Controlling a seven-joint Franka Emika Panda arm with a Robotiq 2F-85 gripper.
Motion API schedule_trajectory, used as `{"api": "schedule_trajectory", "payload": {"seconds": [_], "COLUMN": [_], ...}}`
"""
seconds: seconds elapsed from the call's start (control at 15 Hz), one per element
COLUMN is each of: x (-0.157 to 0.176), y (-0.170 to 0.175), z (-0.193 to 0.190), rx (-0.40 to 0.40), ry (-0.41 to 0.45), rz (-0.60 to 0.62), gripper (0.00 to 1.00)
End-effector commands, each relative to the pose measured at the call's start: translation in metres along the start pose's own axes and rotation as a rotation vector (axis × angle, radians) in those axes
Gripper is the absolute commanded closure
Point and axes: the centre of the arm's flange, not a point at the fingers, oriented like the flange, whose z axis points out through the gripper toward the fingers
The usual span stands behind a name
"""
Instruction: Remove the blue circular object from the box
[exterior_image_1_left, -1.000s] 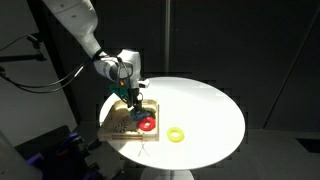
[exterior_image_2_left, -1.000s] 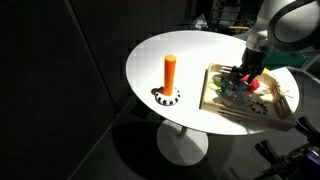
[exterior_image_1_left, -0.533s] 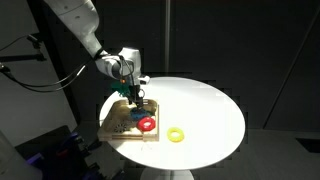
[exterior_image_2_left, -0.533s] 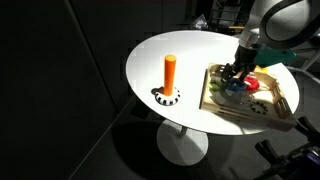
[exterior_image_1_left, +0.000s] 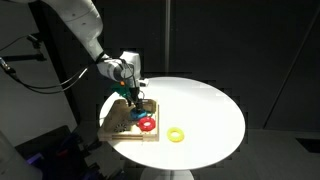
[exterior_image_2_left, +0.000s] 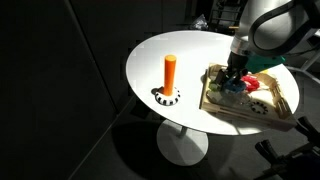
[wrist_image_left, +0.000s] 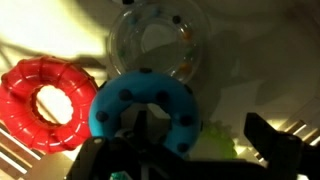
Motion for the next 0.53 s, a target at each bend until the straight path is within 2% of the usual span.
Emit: {"api": "schedule_trajectory", "payload": {"seconds": [0.0, 0.47], "x": [0.011, 0.019], "y": [-0.001, 0.01], "z": [0.007, -0.028], "rx": [-0.023, -0.03], "ry": [0.001, 0.011], "rz": [-0.017, 0.035], "gripper": [0.34, 0.91]}}
